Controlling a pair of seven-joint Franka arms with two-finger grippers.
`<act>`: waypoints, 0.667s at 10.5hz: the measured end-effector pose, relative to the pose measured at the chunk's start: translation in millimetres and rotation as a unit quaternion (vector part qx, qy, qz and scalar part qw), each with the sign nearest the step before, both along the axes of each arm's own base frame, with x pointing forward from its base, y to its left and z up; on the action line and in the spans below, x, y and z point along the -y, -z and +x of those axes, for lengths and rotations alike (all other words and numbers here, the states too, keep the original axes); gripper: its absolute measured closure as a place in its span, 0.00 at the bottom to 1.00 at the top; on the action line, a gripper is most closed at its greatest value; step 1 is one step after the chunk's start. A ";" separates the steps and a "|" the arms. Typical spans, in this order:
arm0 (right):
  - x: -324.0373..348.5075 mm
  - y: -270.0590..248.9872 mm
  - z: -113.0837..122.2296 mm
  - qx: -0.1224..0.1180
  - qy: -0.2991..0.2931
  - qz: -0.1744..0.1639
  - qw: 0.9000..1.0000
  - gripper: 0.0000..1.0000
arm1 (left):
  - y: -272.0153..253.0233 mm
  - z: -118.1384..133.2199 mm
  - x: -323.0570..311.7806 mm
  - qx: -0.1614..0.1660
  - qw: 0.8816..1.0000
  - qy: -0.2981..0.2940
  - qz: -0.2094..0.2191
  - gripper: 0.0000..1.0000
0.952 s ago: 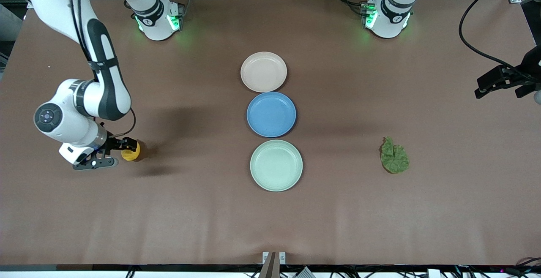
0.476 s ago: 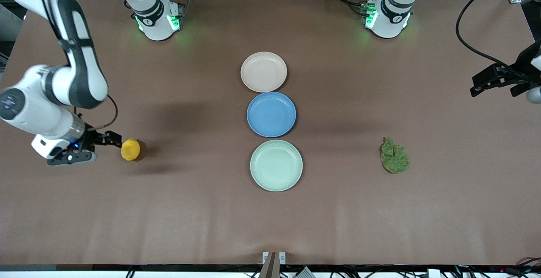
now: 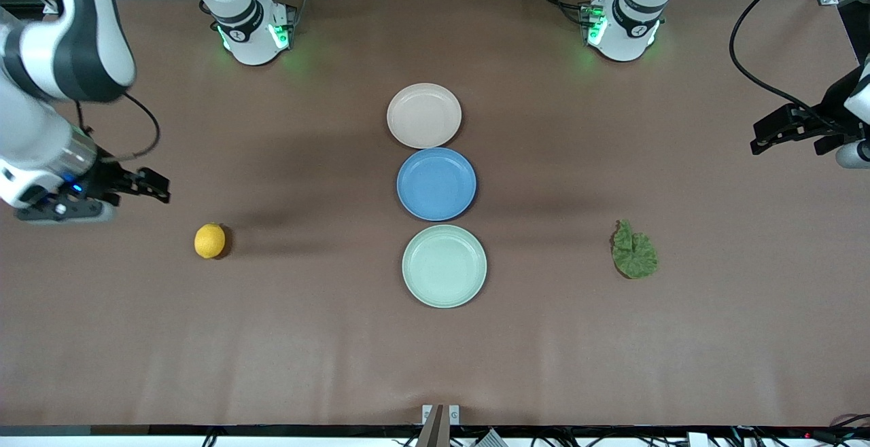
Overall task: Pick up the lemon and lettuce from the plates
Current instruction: 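Open the right gripper and lift away from the lemon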
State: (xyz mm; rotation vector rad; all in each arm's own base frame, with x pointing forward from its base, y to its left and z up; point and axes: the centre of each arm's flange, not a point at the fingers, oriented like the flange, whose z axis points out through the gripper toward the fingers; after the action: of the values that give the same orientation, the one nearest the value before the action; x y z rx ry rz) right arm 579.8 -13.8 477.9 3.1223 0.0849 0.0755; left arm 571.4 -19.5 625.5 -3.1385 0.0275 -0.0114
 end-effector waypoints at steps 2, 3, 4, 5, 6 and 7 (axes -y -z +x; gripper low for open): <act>4.2 -55.5 -12.4 -0.008 0.006 -0.001 1.000 0.00 | 2.6 -0.2 -1.4 -0.003 1.000 -0.001 0.000 0.00; 7.0 -80.1 -16.1 -0.010 0.009 -0.001 1.000 0.00 | 5.1 -0.6 -1.8 -0.005 1.000 -0.002 0.000 0.00; 7.2 -94.5 -16.9 -0.005 0.009 -0.001 1.000 0.00 | 7.2 -1.0 -1.9 -0.006 1.000 -0.002 0.000 0.00; 6.2 -105.5 -17.5 0.002 0.009 -0.001 1.000 0.00 | 7.9 -1.8 -2.0 -0.006 1.000 -0.002 0.000 0.00; 4.6 -117.0 -19.9 0.004 0.008 0.000 1.000 0.00 | 7.1 -2.4 -2.3 -0.005 1.000 -0.002 0.000 0.00; 1.1 -131.6 -23.1 0.007 0.007 0.008 1.000 0.00 | 5.9 -2.6 -2.8 -0.003 1.000 -0.002 0.000 0.00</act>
State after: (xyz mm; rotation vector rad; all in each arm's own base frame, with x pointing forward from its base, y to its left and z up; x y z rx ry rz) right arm 556.7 -14.9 609.4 3.1370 0.0629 0.0972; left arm 568.8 -16.7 619.6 -3.1380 0.0198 -0.0033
